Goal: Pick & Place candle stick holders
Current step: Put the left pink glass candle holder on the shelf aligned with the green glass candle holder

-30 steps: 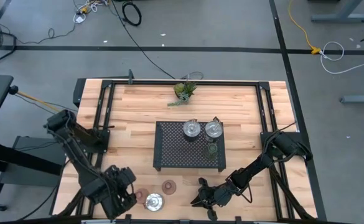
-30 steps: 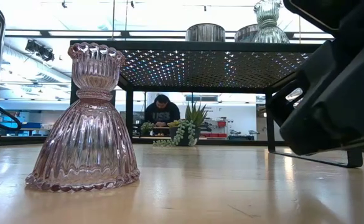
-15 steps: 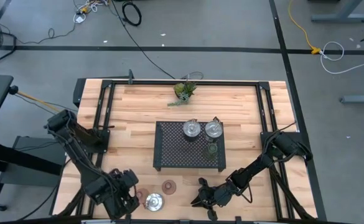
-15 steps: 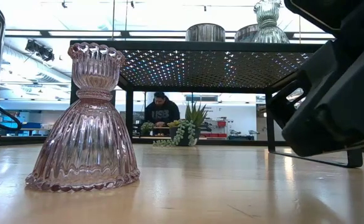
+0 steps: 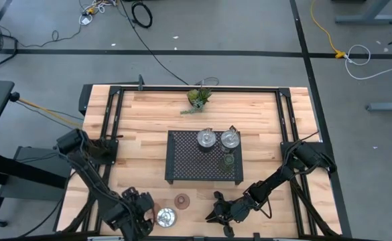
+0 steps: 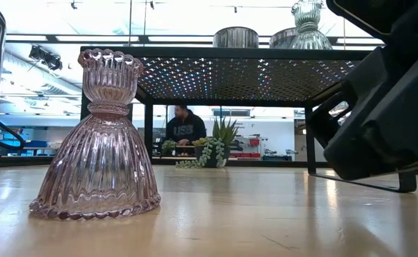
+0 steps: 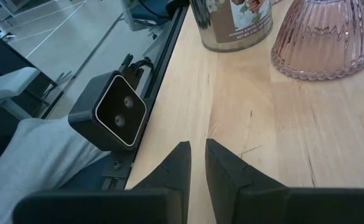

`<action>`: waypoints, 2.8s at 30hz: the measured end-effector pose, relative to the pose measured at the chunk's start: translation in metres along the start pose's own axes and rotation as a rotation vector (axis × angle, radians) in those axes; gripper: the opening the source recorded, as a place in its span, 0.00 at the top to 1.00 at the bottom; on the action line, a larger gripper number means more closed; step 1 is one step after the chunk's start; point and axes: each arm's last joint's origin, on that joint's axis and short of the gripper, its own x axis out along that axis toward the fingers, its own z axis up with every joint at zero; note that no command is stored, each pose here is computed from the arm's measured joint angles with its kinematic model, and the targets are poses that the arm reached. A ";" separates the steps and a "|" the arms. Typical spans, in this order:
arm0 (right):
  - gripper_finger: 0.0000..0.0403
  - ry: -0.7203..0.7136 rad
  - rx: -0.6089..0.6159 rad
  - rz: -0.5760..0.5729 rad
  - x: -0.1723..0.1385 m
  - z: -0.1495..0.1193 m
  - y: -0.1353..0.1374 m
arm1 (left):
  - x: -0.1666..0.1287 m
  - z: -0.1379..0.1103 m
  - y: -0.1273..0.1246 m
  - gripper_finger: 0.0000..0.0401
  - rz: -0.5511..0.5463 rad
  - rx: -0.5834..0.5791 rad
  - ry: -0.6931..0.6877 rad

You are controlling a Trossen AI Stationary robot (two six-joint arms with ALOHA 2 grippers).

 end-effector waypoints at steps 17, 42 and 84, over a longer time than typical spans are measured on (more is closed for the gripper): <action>0.88 0.001 0.000 0.000 0.000 0.000 0.000 | 0.027 -0.017 -0.007 0.02 0.077 0.033 -0.088; 0.88 0.001 0.000 -0.001 0.000 0.000 0.000 | 0.034 -0.020 -0.008 0.57 0.109 0.104 -0.209; 0.88 -0.010 -0.008 -0.022 0.000 0.000 -0.001 | -0.086 0.002 0.039 0.63 -0.124 0.021 -0.219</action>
